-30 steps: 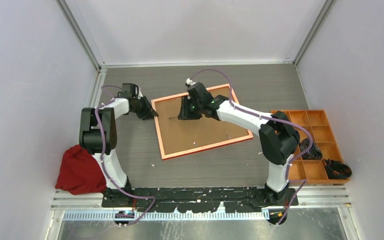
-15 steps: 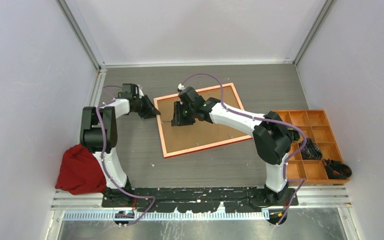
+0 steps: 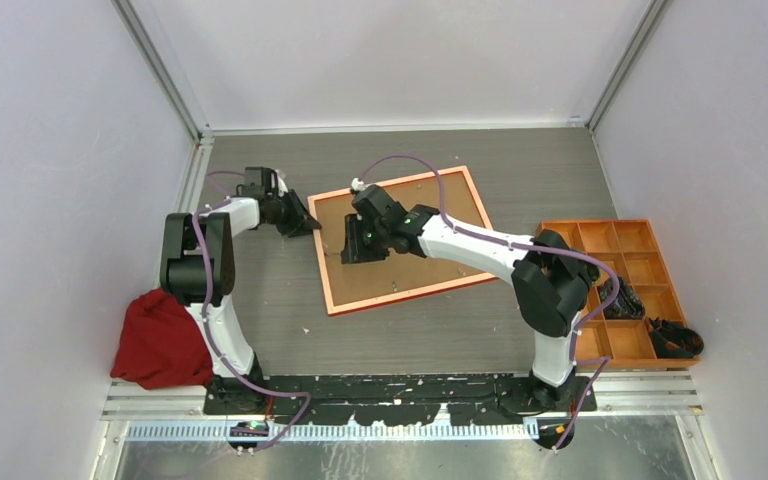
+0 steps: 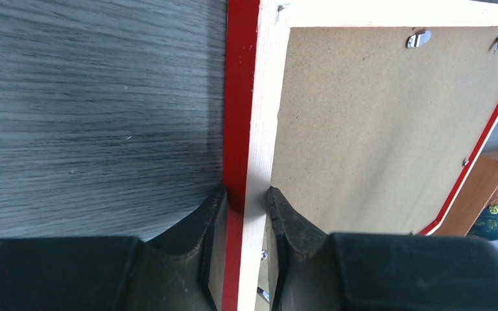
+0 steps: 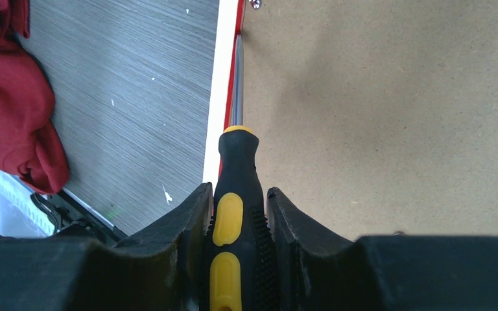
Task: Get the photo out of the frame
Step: Adjust the photo frame at the center of the board.
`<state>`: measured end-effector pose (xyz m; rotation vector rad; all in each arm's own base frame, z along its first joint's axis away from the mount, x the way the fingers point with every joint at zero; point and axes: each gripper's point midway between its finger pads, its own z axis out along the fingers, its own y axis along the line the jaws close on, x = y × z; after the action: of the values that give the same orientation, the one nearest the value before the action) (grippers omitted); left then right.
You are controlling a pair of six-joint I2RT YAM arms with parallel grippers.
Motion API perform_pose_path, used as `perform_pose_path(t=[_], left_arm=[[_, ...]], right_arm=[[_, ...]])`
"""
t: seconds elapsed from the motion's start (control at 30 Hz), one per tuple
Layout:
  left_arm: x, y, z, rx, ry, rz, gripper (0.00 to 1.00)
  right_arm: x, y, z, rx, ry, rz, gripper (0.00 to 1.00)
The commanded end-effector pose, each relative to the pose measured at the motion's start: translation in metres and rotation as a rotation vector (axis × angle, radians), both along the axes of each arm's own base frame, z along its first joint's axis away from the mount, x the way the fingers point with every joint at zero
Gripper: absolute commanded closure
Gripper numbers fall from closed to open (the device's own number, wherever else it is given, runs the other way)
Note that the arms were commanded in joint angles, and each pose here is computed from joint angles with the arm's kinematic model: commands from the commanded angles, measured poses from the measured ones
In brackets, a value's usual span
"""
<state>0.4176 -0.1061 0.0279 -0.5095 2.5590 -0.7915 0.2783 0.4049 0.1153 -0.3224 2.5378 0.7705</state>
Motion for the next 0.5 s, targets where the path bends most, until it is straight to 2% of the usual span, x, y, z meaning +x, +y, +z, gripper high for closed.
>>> perform_pose_path(t=[0.0,0.2,0.47], left_arm=[[-0.018,-0.002,-0.036,0.038,0.088,-0.006,1.00],[-0.018,-0.003,-0.035,0.035,0.087,-0.013,1.00],[-0.018,-0.004,-0.035,0.028,0.086,-0.019,1.00]], right_arm=[[-0.003,0.003,0.017,0.009,-0.076,0.007,0.99],[-0.023,0.007,-0.003,-0.082,-0.145,0.086,0.99],[-0.042,0.006,-0.016,-0.088,-0.154,0.176,0.99]])
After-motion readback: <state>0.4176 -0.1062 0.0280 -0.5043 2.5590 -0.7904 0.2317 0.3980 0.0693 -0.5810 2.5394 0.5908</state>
